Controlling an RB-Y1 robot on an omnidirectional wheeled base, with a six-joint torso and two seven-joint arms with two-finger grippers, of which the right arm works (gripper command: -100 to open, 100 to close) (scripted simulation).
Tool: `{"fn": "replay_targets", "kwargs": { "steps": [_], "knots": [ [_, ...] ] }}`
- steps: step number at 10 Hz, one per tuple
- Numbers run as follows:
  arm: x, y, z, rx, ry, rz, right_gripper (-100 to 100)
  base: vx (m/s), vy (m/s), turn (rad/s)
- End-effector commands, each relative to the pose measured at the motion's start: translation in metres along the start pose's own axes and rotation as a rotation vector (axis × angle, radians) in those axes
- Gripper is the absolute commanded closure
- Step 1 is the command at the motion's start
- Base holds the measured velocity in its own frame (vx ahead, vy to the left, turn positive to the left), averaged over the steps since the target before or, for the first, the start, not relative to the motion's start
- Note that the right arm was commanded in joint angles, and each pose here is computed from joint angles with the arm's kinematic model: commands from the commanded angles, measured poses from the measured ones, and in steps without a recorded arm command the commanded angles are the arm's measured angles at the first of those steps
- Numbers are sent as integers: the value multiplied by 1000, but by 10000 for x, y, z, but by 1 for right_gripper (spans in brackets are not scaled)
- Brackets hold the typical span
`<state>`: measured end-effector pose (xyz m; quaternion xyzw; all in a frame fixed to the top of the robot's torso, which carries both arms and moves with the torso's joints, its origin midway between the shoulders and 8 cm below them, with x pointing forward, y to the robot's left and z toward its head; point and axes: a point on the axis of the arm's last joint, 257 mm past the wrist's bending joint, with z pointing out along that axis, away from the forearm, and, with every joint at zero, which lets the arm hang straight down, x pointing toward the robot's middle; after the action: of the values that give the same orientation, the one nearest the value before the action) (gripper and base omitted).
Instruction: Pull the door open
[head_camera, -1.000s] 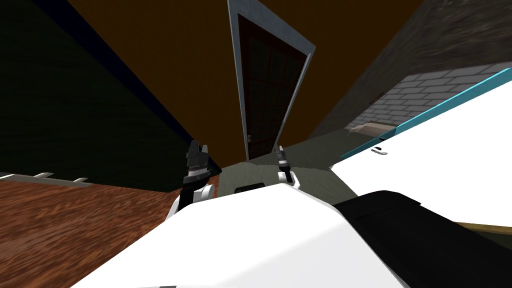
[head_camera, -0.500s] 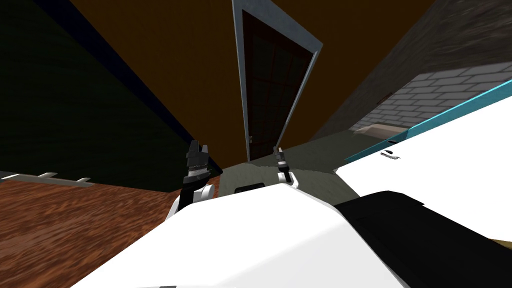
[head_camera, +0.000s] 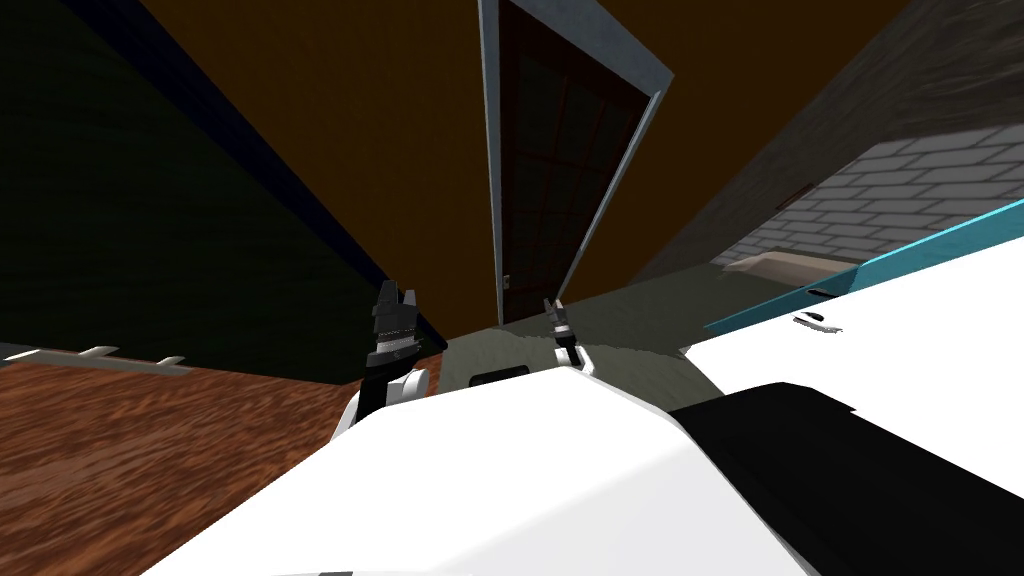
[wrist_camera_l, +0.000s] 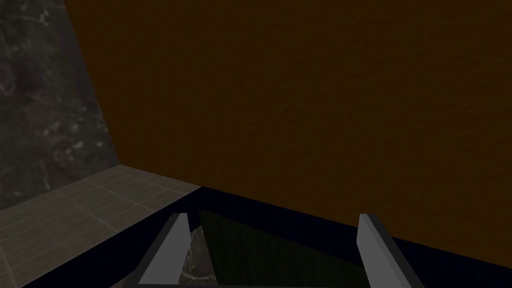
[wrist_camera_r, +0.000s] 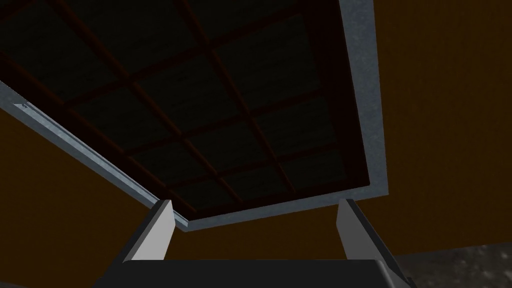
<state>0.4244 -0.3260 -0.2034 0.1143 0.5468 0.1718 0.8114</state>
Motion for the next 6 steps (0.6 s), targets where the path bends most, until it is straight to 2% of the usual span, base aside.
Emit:
{"fn": "replay_targets", "kwargs": {
  "steps": [1,6],
  "knots": [
    [112,-66,-53,9,25,-37,-100,107,22,59],
    [465,-244,-201,31,102,-135,-100,107,37,57]
  ]
}}
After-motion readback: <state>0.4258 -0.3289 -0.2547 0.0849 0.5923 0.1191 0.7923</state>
